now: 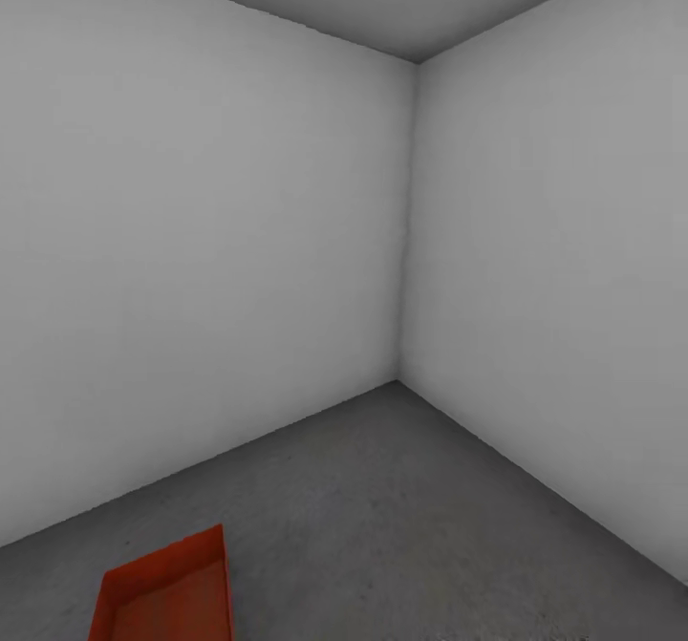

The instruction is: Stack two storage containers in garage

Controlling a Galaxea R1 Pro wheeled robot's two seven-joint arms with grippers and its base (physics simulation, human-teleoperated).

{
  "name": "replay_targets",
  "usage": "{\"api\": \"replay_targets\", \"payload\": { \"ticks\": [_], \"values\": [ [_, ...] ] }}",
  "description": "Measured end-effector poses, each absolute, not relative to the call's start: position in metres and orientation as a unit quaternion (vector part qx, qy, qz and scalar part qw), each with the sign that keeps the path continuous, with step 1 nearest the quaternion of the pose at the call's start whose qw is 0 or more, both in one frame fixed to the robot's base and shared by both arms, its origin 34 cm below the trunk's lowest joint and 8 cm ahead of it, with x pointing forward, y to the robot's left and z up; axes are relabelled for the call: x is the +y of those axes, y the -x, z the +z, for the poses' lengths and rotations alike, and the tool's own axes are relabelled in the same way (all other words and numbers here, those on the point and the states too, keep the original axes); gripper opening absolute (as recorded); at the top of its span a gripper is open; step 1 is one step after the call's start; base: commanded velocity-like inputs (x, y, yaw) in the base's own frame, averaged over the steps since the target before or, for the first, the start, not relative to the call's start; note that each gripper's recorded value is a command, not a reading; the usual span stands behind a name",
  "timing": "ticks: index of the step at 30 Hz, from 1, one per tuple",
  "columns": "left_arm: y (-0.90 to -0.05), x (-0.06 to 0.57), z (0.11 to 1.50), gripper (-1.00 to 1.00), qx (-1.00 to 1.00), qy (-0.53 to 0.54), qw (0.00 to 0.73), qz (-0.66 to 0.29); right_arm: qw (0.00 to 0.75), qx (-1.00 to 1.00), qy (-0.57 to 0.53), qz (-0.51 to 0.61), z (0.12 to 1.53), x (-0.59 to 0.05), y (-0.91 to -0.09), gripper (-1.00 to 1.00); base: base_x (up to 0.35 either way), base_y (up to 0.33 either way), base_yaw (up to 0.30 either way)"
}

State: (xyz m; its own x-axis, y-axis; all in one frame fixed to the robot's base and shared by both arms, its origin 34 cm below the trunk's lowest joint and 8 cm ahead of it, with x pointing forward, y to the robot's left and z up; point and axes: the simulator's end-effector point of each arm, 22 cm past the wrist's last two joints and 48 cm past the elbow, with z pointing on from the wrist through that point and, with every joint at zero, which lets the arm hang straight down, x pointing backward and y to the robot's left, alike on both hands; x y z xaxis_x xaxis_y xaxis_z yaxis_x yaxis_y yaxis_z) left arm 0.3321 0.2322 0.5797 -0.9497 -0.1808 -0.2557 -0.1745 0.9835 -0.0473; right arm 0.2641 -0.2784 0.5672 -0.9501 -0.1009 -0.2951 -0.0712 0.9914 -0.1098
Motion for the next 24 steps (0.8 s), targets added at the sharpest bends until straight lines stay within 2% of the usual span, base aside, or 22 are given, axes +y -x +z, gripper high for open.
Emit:
{"api": "replay_targets", "payload": {
  "ticks": [24],
  "values": [
    [-0.3323,0.2336,0.5797,1.00,0.987,0.090,0.131,-0.012,0.152,0.986,0.045,-0.049,0.5672,-0.2777,-0.2641,1.00,0.000,0.000,-0.282]
  ]
}}
